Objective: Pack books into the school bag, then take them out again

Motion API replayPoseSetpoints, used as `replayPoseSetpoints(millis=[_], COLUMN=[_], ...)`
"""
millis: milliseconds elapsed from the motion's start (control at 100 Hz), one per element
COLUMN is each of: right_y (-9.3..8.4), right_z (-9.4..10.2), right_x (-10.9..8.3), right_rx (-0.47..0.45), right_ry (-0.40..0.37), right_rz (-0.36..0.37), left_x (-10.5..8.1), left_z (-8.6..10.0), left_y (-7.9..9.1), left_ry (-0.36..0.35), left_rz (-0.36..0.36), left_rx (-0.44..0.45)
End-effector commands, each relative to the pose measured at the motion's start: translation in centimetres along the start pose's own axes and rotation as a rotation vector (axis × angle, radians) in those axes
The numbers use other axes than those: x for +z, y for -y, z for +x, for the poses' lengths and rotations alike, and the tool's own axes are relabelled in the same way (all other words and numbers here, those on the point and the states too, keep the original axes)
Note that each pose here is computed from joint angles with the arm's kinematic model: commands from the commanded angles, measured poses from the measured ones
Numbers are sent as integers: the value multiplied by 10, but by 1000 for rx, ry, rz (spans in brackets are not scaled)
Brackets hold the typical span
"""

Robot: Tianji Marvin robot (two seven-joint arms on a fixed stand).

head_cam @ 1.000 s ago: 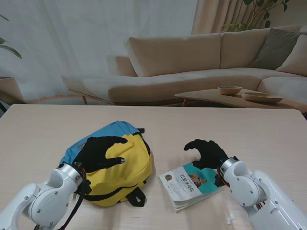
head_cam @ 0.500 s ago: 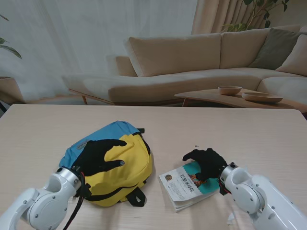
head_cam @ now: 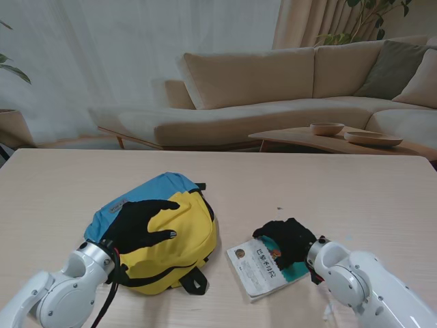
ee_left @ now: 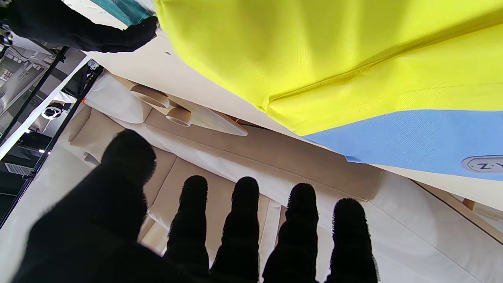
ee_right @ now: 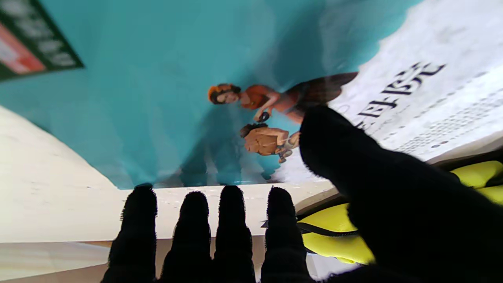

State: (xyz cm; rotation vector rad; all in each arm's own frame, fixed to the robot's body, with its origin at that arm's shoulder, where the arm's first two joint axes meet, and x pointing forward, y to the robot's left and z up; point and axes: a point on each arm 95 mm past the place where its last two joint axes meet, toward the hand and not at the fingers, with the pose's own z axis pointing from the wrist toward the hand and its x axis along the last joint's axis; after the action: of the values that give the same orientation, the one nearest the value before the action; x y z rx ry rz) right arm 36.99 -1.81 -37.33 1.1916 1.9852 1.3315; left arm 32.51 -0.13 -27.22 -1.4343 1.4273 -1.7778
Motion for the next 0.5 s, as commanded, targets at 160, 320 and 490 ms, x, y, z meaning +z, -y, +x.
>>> replayPoseSetpoints(millis=[160, 320, 490], right_y=[25, 33, 39], right_z=[1, 0, -2], right_x=[6, 10, 13], right_rx=[-11, -8, -23], right_ry=[14, 14, 11], right_rz=[14, 3, -15], left_x=[-2, -4, -4], left_z=[4, 4, 4], left_y=[0, 0, 0], left_ry=[-11, -12, -12], left_rz=[4, 14, 18], left_rx=[-13, -12, -7])
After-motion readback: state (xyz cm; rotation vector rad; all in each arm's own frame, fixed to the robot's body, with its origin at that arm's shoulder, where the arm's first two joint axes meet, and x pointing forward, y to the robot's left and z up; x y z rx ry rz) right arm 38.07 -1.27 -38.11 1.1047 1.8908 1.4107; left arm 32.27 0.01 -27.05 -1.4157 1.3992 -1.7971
